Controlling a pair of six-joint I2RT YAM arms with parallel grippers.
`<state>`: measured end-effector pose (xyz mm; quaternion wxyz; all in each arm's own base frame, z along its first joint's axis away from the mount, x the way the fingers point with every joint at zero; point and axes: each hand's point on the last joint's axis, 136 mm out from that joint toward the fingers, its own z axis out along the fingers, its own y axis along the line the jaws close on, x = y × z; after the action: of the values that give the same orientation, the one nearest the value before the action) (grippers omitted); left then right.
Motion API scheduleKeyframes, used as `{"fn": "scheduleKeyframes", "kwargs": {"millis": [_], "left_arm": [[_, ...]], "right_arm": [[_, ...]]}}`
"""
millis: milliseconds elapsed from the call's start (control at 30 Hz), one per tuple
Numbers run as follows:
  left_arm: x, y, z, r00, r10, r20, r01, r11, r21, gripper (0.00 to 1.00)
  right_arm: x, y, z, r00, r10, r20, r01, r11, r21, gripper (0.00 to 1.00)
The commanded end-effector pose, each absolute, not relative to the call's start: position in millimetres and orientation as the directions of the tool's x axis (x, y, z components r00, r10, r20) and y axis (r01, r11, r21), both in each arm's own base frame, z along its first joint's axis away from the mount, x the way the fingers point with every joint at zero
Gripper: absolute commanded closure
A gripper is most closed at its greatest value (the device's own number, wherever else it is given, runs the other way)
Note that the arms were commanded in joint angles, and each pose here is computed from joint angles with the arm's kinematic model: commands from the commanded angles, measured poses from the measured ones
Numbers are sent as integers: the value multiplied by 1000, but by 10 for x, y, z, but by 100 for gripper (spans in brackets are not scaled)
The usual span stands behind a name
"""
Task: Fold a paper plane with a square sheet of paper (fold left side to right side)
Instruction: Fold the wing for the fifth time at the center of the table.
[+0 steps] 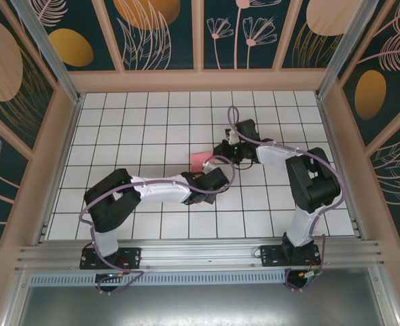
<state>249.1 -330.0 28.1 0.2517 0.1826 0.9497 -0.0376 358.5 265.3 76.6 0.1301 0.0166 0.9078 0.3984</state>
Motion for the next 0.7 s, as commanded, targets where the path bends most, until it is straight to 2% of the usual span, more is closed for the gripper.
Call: {"fn": "scheduleKeyframes", "kwargs": {"millis": [0,133,267,533,667], "left_arm": [[2552,-3348,428,-822,283,-494,353,934,-54,93],[2605,-3433,532,-845,225,-484,356,914,-196,94],[2656,-3507,630,-867,169,-469,349,878,-329,94],[2693,-3602,686,-910,77,-408,315,767,-559,93],[2732,-3564,685,-922,30,-387,293,707,-643,93]], "right_arm": [[3786,2525,1157,-925,148,-351,-154,697,701,79],[3870,2246,1431,-875,205,-438,-167,723,671,61],[3818,1957,1467,-846,251,-470,-141,745,653,49],[3564,1826,1268,-837,284,-468,-129,728,673,41],[3472,1848,1193,-841,283,-462,-142,707,693,40]]}}
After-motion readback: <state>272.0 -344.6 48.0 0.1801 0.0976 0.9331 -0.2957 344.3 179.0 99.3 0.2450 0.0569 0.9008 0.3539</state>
